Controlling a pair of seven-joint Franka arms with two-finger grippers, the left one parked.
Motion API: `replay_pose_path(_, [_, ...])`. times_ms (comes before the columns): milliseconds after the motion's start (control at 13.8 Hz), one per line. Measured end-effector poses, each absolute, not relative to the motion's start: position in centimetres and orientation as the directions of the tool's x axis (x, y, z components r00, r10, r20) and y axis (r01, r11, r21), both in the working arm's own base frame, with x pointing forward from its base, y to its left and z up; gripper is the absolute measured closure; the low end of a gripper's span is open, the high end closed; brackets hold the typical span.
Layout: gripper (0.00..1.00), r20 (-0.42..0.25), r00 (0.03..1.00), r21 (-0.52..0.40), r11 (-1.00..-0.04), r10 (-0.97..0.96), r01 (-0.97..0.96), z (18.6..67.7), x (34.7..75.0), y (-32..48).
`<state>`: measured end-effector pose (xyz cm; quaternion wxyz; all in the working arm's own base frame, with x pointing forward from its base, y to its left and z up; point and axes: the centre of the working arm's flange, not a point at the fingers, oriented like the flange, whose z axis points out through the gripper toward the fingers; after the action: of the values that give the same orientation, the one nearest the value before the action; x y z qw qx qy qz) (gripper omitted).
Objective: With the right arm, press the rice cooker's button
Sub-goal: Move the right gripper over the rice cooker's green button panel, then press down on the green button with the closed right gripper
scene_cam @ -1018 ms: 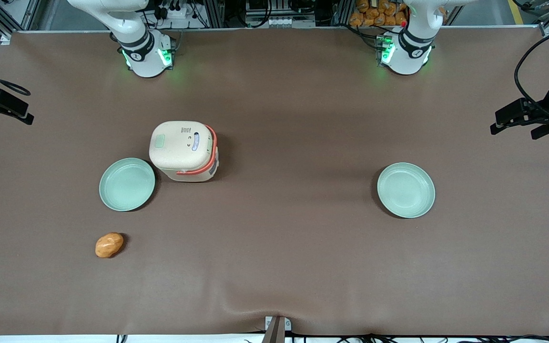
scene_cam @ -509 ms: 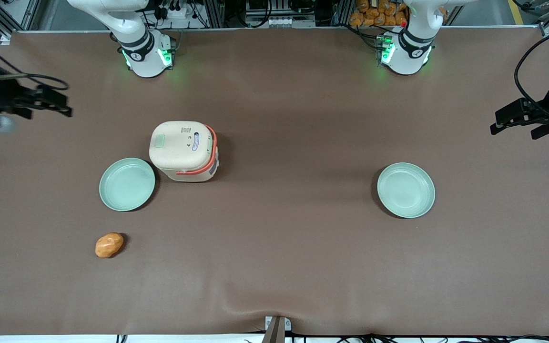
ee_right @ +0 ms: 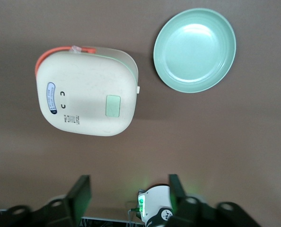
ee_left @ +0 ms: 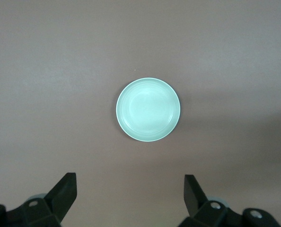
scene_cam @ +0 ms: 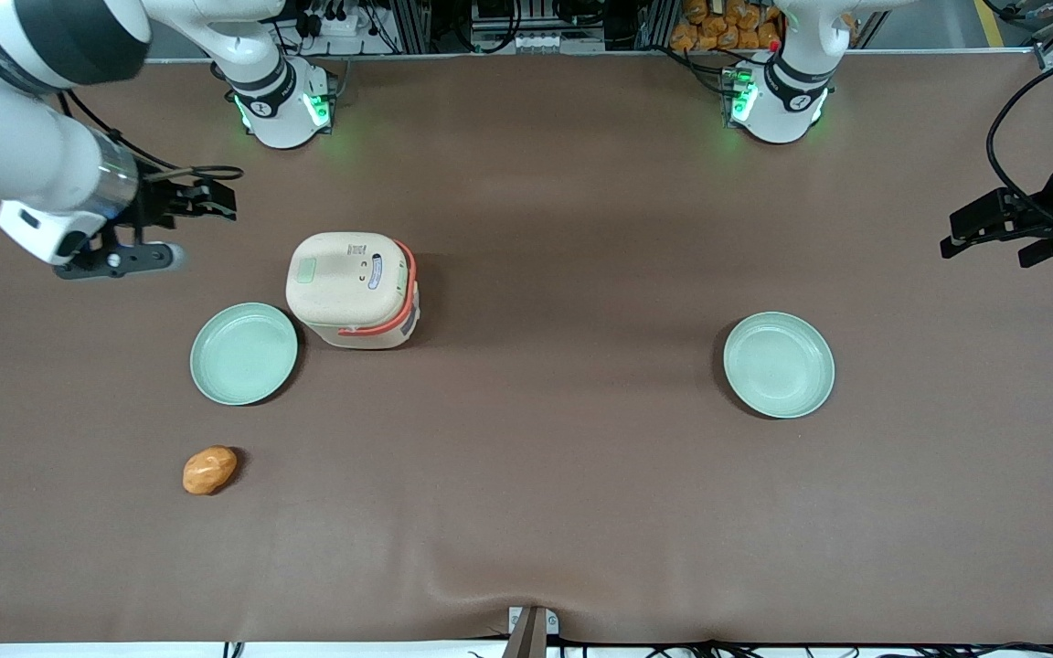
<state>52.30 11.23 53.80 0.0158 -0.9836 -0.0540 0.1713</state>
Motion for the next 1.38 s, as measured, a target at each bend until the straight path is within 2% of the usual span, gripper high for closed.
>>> replay_pose_path(218, [0.67, -0.368, 0.924, -0.052, -0.994, 0.106, 0.094, 50.8, 52.9, 11.2])
replay_pose_path(436, [0.98, -0.369, 0.923, -0.063, -0.994, 0.11, 0.093, 47.9, 54.4, 11.5])
replay_pose_path(727, [0.99, -0.376, 0.917, -0.077, -0.99, 0.136, 0.116, 43.5, 55.1, 13.4])
replay_pose_path(1382, [0.99, -0.404, 0.902, -0.068, -0.989, 0.15, 0.134, 37.0, 52.6, 15.9])
